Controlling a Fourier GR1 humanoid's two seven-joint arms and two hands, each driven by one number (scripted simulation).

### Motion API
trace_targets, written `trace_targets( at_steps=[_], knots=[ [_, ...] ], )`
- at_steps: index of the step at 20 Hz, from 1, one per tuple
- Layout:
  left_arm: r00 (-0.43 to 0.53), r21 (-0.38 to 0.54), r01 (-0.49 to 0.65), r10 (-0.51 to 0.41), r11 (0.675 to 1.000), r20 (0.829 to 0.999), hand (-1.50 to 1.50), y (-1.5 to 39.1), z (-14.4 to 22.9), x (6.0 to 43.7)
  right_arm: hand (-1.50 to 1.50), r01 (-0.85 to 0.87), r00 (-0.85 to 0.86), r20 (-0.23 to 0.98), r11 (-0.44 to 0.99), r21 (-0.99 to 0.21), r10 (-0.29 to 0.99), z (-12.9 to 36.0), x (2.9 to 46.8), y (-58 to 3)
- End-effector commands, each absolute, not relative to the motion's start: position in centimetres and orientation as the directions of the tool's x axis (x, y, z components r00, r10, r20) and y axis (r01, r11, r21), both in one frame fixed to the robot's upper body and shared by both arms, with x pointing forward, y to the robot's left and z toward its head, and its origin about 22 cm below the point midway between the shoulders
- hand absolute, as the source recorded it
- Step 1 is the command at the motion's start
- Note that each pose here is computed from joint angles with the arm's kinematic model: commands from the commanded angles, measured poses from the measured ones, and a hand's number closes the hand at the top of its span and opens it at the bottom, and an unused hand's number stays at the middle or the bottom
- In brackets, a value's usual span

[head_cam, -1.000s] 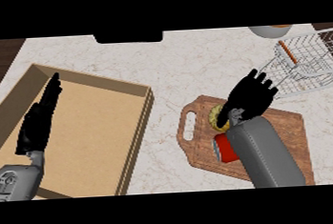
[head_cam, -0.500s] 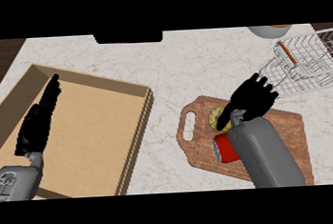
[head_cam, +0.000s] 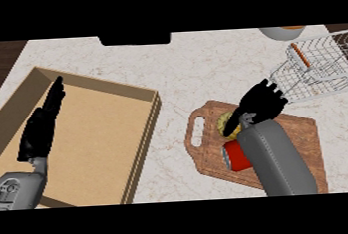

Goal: Pick the squash from the cutting board and place it in the tiered basket

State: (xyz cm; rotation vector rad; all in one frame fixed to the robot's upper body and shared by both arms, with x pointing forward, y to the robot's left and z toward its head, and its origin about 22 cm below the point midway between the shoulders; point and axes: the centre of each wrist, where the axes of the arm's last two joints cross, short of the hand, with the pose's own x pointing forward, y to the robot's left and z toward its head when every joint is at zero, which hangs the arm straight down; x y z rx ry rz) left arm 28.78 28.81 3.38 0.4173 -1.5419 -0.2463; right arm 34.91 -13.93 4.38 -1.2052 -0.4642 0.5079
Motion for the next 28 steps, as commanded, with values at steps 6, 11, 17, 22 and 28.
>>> trace_targets(
  at_steps=[6,11,17,22,28],
  knots=[
    [0.023,0.416,-0.093,-0.416,0.905,0.909,0.0,29.7,4.3,28.9,-1.5,-0.162,0.914,-0.03,0.296,-0.941,0.405,2.6,35.7,-13.3],
    [0.021,0.403,-0.098,-0.403,0.91,0.915,0.0,28.3,2.8,28.1,1.5,-0.336,0.843,-0.138,0.31,-0.889,0.519,0.7,34.9,-12.3],
    [0.012,0.42,-0.112,-0.422,0.9,0.907,0.0,30.8,4.7,28.8,1.5,-0.291,0.846,-0.122,0.257,-0.922,0.519,0.6,35.4,-10.9],
    [0.037,0.409,-0.1,-0.408,0.907,0.912,0.0,29.2,1.8,27.9,1.5,-0.152,0.862,0.04,0.332,-0.931,0.505,3.0,35.4,-9.9],
    [0.043,0.422,-0.107,-0.419,0.9,0.907,0.0,29.0,3.1,27.6,1.5,-0.096,0.602,0.256,0.386,-0.917,0.757,5.4,32.4,-7.7]
  ],
)
